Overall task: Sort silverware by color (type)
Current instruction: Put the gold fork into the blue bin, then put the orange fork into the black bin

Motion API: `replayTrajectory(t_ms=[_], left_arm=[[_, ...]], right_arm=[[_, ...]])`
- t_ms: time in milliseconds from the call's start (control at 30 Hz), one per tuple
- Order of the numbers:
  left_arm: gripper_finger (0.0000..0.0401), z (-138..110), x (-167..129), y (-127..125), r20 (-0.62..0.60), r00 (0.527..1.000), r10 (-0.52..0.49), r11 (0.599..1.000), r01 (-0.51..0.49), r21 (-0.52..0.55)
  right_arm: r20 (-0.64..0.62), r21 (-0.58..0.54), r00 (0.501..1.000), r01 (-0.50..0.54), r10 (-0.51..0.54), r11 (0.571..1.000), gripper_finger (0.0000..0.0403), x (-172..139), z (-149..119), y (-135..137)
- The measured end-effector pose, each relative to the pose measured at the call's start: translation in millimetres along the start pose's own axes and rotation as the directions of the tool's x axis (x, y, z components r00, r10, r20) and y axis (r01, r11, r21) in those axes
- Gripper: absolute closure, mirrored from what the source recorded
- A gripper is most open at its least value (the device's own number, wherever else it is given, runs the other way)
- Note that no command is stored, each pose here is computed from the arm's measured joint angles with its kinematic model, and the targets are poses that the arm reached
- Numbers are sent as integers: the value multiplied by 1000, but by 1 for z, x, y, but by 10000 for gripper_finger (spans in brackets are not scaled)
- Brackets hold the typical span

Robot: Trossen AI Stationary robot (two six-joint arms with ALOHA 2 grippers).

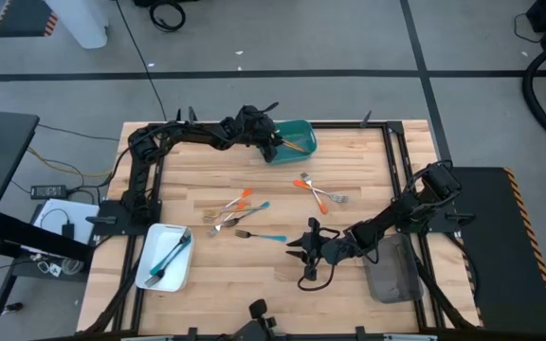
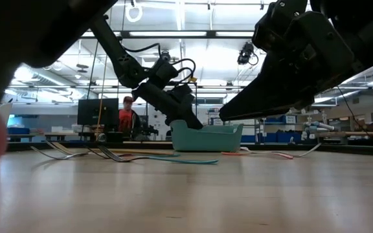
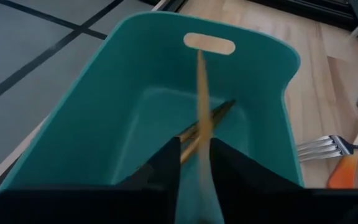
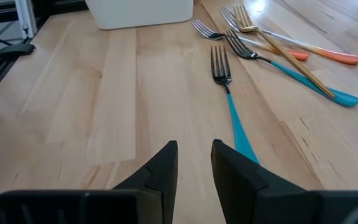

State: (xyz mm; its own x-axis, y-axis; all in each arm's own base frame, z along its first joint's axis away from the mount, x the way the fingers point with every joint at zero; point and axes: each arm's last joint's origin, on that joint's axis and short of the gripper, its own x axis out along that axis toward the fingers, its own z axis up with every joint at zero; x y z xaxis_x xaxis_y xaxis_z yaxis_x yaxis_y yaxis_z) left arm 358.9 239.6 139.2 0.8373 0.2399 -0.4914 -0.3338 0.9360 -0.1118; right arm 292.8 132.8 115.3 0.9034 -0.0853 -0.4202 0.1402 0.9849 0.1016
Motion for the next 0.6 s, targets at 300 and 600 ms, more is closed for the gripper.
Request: replayTrajectory(t_ms=[300,600], left_arm=[[249,18,-15,-4,35,999,4,998,-7,68],[259,32,-34,-24,-27,999,47,989,-43,139]], right_arm=[[-1,2,1000,0,0,1000,298,0,0,0],[-8,-3,1000,11,-11,1000,298,0,-1,-1]])
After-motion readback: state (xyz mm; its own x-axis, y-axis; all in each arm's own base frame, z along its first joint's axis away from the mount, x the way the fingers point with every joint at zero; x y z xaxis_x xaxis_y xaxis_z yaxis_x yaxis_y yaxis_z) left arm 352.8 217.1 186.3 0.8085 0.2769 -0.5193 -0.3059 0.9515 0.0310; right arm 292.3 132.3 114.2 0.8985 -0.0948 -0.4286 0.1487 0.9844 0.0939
